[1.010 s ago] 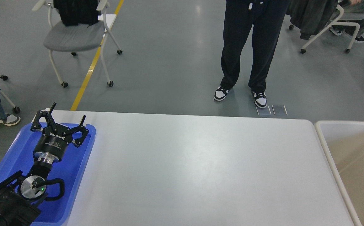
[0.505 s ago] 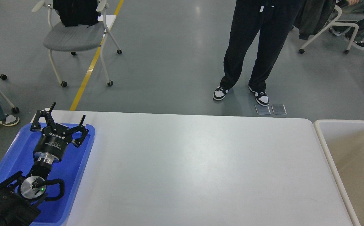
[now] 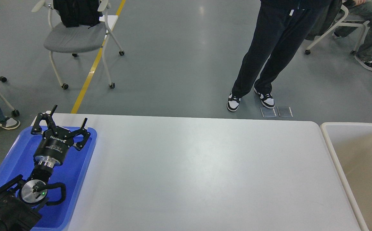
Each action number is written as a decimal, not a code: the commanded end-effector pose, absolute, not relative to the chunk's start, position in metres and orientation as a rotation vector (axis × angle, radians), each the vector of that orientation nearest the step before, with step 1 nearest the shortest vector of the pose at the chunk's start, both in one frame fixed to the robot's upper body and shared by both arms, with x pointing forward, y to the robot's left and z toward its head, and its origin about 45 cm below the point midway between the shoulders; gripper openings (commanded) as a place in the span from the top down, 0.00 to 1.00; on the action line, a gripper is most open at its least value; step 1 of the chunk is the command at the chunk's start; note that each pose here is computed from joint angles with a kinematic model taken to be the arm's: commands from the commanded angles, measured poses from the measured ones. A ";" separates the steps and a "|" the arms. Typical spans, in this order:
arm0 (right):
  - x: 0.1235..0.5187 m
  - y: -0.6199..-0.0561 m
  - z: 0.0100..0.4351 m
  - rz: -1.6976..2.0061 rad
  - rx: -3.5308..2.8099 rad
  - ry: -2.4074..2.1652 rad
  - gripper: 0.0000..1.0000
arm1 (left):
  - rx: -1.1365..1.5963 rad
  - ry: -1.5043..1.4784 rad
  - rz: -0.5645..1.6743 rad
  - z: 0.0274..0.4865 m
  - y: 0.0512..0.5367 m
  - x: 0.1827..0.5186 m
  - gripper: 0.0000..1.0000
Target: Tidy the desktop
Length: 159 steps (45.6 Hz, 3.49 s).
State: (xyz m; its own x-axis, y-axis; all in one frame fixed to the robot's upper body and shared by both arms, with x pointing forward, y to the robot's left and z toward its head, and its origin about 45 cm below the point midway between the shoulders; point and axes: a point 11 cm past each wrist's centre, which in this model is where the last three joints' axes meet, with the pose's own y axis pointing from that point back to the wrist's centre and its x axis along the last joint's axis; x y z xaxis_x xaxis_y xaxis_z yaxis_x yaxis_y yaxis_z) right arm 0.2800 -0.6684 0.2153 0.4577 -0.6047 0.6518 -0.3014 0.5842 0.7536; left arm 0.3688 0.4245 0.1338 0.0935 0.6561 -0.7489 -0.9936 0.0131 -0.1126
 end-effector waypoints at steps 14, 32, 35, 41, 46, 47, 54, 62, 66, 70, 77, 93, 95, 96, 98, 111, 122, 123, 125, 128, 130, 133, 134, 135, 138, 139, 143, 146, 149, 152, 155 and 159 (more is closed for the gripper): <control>0.301 -0.622 0.137 -0.104 0.926 -1.286 1.00 | -0.738 0.583 1.407 0.134 0.425 0.369 0.01; 0.324 -0.585 0.115 -0.045 0.929 -1.364 1.00 | -0.738 0.583 1.407 0.134 0.425 0.369 0.01; 0.326 -0.581 0.113 -0.045 0.933 -1.380 1.00 | -0.738 0.583 1.407 0.134 0.425 0.369 0.01; 0.327 -0.579 0.112 -0.043 0.934 -1.385 1.00 | -0.738 0.583 1.407 0.134 0.425 0.369 0.01; 0.327 -0.579 0.112 -0.043 0.934 -1.385 1.00 | -0.739 0.583 1.406 0.134 0.425 0.368 0.01; 0.327 -0.579 0.112 -0.043 0.934 -1.385 1.00 | -0.738 0.583 1.407 0.134 0.425 0.369 0.01; 0.327 -0.577 0.111 -0.042 0.943 -1.375 1.00 | -0.739 0.583 1.406 0.134 0.425 0.368 0.01; 0.330 -0.572 0.108 -0.028 0.944 -1.365 0.42 | -0.738 0.583 1.407 0.134 0.425 0.369 0.01; 0.329 -0.573 0.108 -0.034 0.944 -1.372 0.19 | -0.738 0.583 1.407 0.134 0.425 0.369 0.01; 0.329 -0.575 0.110 -0.037 0.942 -1.382 0.10 | -0.738 0.583 1.407 0.134 0.425 0.369 0.01; 0.333 -0.575 0.114 -0.034 0.946 -1.392 0.05 | -0.738 0.583 1.407 0.134 0.425 0.369 0.01; 0.338 -0.587 0.133 -0.125 0.970 -1.567 0.00 | -0.739 0.583 1.406 0.134 0.425 0.368 0.01; 0.338 -0.590 0.137 -0.134 0.974 -1.587 0.00 | -0.739 0.582 1.406 0.134 0.425 0.369 0.01; 0.338 -0.591 0.138 -0.140 0.980 -1.594 0.00 | -0.738 0.583 1.407 0.134 0.425 0.369 0.01; 0.338 -0.592 0.141 -0.148 0.994 -1.608 0.00 | -0.739 0.582 1.406 0.134 0.425 0.369 0.01; 0.380 -0.568 0.188 -0.207 1.229 -1.859 0.00 | -0.739 0.582 1.406 0.134 0.425 0.369 0.01; 0.413 -0.519 0.183 -0.381 1.439 -2.109 0.01 | -0.739 0.585 1.406 0.133 0.424 0.369 0.01; 0.416 -0.509 0.177 -0.467 1.477 -2.156 0.01 | -0.738 0.583 1.407 0.134 0.425 0.369 0.01; 0.418 -0.502 0.175 -0.531 1.507 -2.192 0.01 | -0.739 0.582 1.406 0.134 0.425 0.369 0.01; 0.423 -0.485 0.172 -0.638 1.577 -2.224 0.01 | -0.739 0.583 1.406 0.134 0.425 0.368 0.01; 0.427 -0.473 0.172 -0.701 1.630 -2.233 0.01 | -0.740 0.582 1.405 0.134 0.425 0.369 0.01; 0.431 -0.452 0.172 -0.769 1.714 -2.218 0.00 | -0.740 0.582 1.405 0.134 0.425 0.369 0.01; 0.432 -0.446 0.173 -0.780 1.738 -2.207 0.00 | -0.739 0.582 1.406 0.134 0.425 0.369 0.01; 0.433 -0.440 0.173 -0.794 1.761 -2.197 0.00 | -0.739 0.582 1.406 0.134 0.425 0.369 0.01; 0.435 -0.421 0.175 -0.817 1.834 -2.159 0.00 | -0.739 0.582 1.406 0.134 0.425 0.369 0.01; 0.435 -0.416 0.175 -0.823 1.853 -2.151 0.00 | -0.740 0.582 1.405 0.134 0.425 0.369 0.01; 0.439 -0.385 0.171 -0.853 1.954 -2.142 0.00 | -0.738 0.583 1.407 0.134 0.425 0.369 0.01; 0.445 -0.364 0.171 -0.795 2.057 -2.226 0.00 | -0.739 0.582 1.406 0.134 0.425 0.369 0.01; 0.444 -0.353 0.169 -0.716 2.125 -2.313 0.00 | -0.737 0.583 1.409 0.133 0.425 0.368 0.01; 0.439 -0.341 0.162 -0.681 2.168 -2.397 0.01 | -0.738 0.583 1.407 0.134 0.425 0.369 0.01; 0.435 -0.324 0.155 -0.658 2.212 -2.456 0.01 | -0.739 0.583 1.406 0.134 0.425 0.368 0.01; 0.426 -0.319 0.146 -0.637 2.218 -2.516 0.01 | -0.737 0.583 1.409 0.133 0.425 0.368 0.01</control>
State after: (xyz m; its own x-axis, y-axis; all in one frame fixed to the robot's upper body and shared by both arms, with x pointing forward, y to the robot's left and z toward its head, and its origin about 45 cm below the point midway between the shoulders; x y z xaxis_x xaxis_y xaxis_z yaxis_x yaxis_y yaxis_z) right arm 0.4401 -0.3587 0.1598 -0.1464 -0.9358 -0.3207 -0.9580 0.0533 0.2817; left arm 0.3686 0.4249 0.1337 0.0917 0.6568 -0.7485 -0.9937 0.0115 -0.1116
